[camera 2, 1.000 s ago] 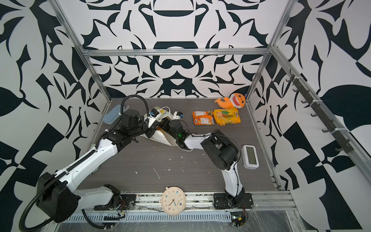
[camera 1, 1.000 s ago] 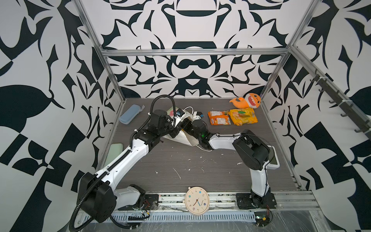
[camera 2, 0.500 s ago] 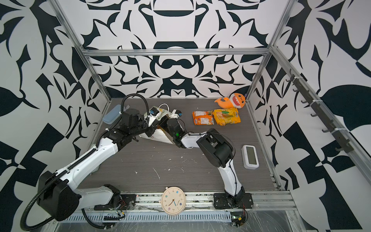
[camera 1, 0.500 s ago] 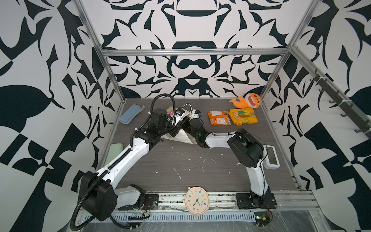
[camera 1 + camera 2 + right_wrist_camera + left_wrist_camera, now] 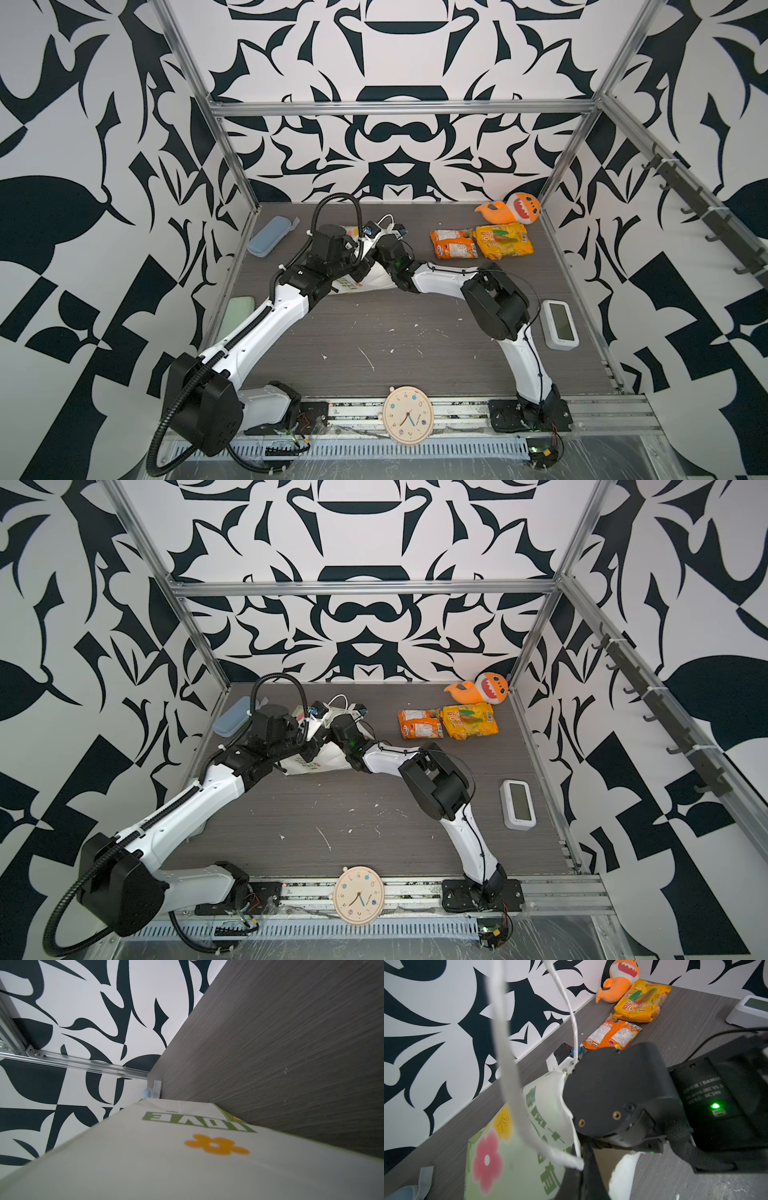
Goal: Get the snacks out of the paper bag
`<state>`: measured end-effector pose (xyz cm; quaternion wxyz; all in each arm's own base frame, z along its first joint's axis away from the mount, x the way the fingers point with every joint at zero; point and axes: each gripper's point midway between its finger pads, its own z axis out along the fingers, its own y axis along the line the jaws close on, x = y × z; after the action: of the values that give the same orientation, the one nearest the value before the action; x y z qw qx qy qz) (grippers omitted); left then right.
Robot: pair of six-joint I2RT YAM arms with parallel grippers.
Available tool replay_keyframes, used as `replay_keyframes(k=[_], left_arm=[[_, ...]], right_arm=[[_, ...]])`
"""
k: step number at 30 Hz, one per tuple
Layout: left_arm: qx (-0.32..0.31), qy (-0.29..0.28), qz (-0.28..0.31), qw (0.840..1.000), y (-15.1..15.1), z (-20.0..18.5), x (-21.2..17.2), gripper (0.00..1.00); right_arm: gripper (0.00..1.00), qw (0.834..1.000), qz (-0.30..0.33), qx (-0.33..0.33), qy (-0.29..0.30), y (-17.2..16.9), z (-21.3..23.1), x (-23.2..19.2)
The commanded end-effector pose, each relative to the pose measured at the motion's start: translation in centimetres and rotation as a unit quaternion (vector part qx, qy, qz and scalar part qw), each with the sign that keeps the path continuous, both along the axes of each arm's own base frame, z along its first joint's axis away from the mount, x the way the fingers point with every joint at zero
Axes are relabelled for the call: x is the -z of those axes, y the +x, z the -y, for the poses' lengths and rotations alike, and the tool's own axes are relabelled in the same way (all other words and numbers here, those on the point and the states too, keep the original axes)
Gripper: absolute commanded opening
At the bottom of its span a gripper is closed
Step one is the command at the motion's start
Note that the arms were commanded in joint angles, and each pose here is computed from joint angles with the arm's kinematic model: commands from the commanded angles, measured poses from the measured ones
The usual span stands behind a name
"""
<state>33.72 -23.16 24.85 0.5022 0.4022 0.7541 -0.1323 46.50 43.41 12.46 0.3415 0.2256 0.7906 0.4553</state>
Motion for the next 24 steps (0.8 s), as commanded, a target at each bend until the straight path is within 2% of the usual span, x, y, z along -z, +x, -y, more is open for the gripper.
replay_keyframes(k=[1, 10, 18, 21, 24], left_arm=[[0.050, -0.042, 0.051, 0.997, -0.9, 2.0, -4.2, 0.00], [0.040, -0.039, 0.054, 0.997, -0.8, 1.6, -3.6, 0.00], [0.022, -0.030, 0.061, 0.997, -0.3, 1.1, -3.4, 0.00], [0.021, -0.029, 0.066, 0.997, -0.4, 1.0, -3.3, 0.00], [0.025, -0.029, 0.068, 0.997, -0.5, 1.0, -3.4, 0.00]], right_arm=[[0.57, 0.997, -0.052, -0.011, -0.057, -1.3, 0.5, 3.5], [0.28, 0.996, -0.052, -0.019, -0.068, -1.8, 3.0, 4.2], [0.24, 0.995, -0.022, -0.030, -0.088, -3.6, 6.4, 2.5], [0.25, 0.994, 0.025, -0.058, -0.093, -4.4, 7.0, 1.0], [0.30, 0.980, 0.115, -0.139, -0.081, -5.6, 5.5, -1.4]])
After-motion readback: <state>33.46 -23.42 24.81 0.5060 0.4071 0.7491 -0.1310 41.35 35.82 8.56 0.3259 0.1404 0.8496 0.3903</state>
